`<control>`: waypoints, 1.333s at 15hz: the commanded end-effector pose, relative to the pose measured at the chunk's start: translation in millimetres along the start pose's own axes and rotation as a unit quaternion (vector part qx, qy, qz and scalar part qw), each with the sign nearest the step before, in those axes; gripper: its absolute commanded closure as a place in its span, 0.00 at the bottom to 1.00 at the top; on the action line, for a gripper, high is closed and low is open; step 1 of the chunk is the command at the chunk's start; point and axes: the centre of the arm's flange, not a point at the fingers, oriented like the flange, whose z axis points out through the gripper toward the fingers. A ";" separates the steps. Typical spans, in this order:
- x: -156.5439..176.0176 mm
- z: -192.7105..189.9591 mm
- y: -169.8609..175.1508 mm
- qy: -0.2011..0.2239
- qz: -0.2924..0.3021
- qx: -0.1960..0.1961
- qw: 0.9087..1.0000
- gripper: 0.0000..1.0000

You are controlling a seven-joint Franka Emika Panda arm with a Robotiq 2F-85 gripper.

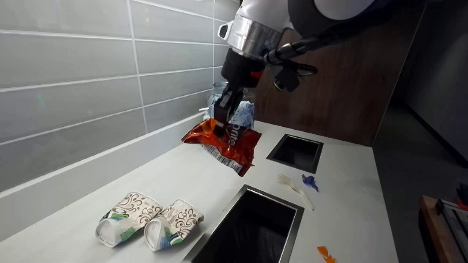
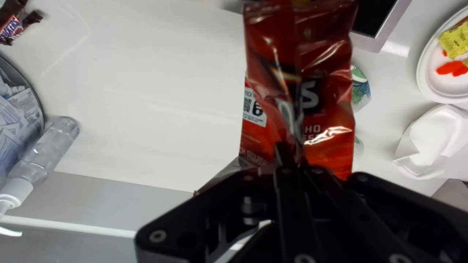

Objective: Empty some doritos from the bag into the bin on the left

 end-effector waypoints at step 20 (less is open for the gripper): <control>-102.6 -67.6 -31.8 0.096 0.013 0.028 0.995 1.00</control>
